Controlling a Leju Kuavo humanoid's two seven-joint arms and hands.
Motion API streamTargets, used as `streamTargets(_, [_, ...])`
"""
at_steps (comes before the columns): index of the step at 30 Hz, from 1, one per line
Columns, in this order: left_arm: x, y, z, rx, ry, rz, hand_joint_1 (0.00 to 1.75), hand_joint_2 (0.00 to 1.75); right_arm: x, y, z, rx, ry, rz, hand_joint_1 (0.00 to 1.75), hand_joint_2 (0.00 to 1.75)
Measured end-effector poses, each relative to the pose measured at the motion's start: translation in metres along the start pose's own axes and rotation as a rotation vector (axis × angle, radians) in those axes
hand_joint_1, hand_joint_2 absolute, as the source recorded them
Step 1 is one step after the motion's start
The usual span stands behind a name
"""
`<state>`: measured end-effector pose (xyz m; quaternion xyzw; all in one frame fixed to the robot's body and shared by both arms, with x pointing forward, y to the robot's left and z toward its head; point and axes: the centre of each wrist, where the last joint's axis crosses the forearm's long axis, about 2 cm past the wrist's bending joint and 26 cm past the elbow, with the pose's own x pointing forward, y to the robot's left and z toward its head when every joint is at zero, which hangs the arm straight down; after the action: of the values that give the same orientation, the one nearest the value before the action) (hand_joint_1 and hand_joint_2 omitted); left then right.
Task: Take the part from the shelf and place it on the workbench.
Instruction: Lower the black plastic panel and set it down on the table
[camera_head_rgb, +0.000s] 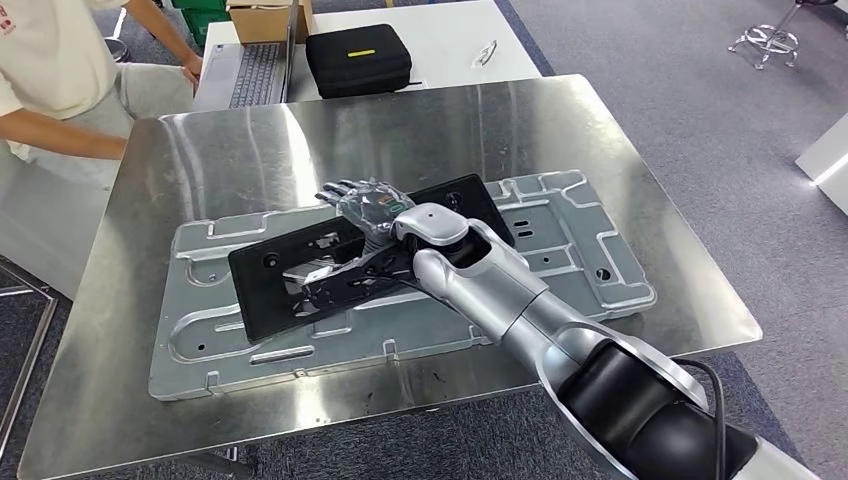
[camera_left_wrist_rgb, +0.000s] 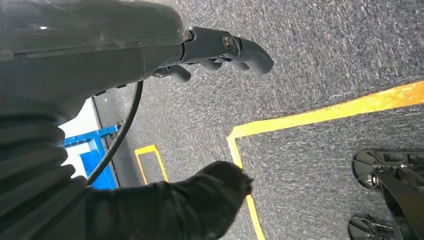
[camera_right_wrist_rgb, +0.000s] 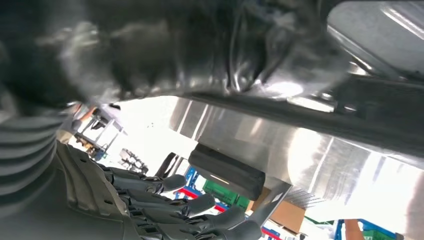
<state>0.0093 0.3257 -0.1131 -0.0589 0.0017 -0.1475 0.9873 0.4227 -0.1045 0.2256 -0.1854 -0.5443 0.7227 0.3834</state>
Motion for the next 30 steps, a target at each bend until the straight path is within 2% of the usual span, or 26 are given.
streamTargets(11, [0.000, 0.001, 0.000, 0.013, 0.014, 0.009, 0.00, 0.00, 0.009, -0.009, -0.005, -0.028, 0.002, 0.003, 0.00, 0.00])
streamTargets(21, [0.000, 0.001, 0.000, 0.030, 0.041, 0.015, 0.00, 0.00, 0.021, -0.020, 0.001, -0.198, 0.052, 0.041, 0.00, 0.00])
streamTargets(30, [-0.003, -0.001, 0.000, 0.083, 0.057, -0.027, 0.00, 0.00, 0.038, -0.028, 0.012, -0.330, -0.008, 0.017, 0.00, 0.00])
